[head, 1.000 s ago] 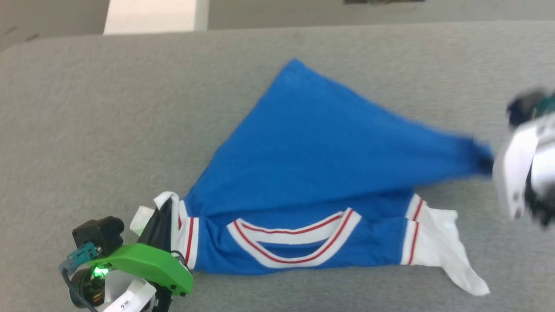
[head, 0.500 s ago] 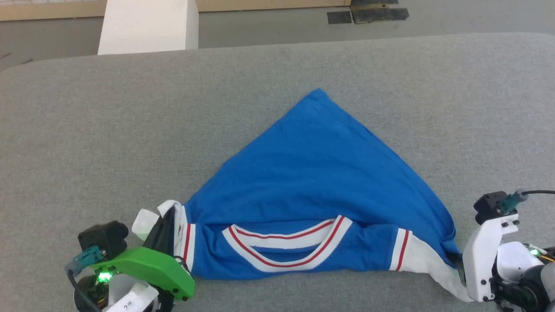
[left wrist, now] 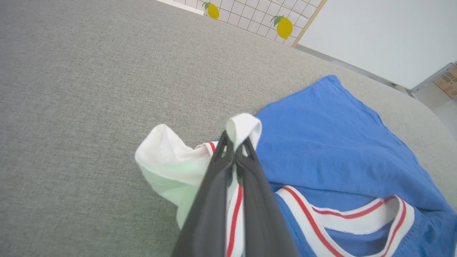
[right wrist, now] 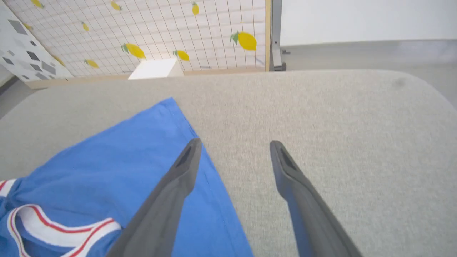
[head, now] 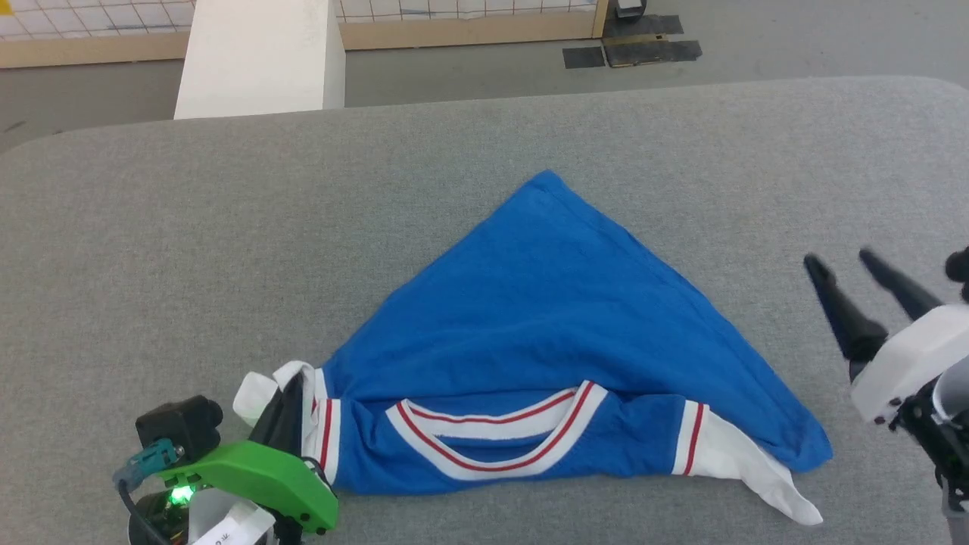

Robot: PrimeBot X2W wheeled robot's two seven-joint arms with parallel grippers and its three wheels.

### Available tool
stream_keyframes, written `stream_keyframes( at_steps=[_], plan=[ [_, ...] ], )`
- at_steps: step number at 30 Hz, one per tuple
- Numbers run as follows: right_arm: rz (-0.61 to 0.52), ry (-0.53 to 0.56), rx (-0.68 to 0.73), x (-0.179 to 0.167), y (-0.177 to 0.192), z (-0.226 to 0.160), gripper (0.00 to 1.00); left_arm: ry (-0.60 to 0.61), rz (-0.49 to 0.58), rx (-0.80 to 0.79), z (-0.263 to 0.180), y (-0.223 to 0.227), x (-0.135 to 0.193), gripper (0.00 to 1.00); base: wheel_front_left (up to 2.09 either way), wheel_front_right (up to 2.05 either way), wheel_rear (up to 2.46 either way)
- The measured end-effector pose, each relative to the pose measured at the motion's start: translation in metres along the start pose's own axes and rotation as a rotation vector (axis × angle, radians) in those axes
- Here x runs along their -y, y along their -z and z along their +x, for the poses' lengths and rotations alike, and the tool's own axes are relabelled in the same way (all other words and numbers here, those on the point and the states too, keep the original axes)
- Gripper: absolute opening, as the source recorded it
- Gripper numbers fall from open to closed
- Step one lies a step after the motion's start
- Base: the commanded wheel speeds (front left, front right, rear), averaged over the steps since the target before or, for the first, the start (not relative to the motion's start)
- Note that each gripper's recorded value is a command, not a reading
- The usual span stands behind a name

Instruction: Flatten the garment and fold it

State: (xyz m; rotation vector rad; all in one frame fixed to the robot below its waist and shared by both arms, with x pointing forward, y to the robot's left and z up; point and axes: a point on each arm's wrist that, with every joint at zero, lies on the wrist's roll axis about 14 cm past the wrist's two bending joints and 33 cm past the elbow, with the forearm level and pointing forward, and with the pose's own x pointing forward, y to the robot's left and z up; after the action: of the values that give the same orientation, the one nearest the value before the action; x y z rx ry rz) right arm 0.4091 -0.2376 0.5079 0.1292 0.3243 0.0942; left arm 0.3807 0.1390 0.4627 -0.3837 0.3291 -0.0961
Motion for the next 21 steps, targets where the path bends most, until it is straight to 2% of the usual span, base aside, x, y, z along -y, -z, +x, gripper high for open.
stream_keyframes(
  at_steps=[4, 9, 15, 21],
  plan=[
    [-0.024, -0.026, 0.139, -0.007, -0.023, 0.006, 1.00, -0.003, -0.003, 0.002, -0.001, 0.000, -0.001, 0.00, 0.00, 0.00, 0.00],
    [-0.041, -0.066, 0.191, -0.019, -0.031, 0.026, 1.00, -0.020, -0.010, -0.001, 0.000, 0.002, -0.007, 0.00, 0.00, 0.00, 0.00],
    [-0.084, -0.157, 0.182, -0.051, -0.044, 0.072, 1.00, -0.035, -0.026, -0.006, 0.006, 0.005, -0.011, 0.00, 0.00, 0.00, 0.00],
    [-0.199, -0.257, 0.095, -0.094, -0.046, 0.126, 1.00, -0.061, -0.050, 0.006, 0.014, 0.006, -0.019, 0.00, 0.00, 0.00, 0.00]
  ],
)
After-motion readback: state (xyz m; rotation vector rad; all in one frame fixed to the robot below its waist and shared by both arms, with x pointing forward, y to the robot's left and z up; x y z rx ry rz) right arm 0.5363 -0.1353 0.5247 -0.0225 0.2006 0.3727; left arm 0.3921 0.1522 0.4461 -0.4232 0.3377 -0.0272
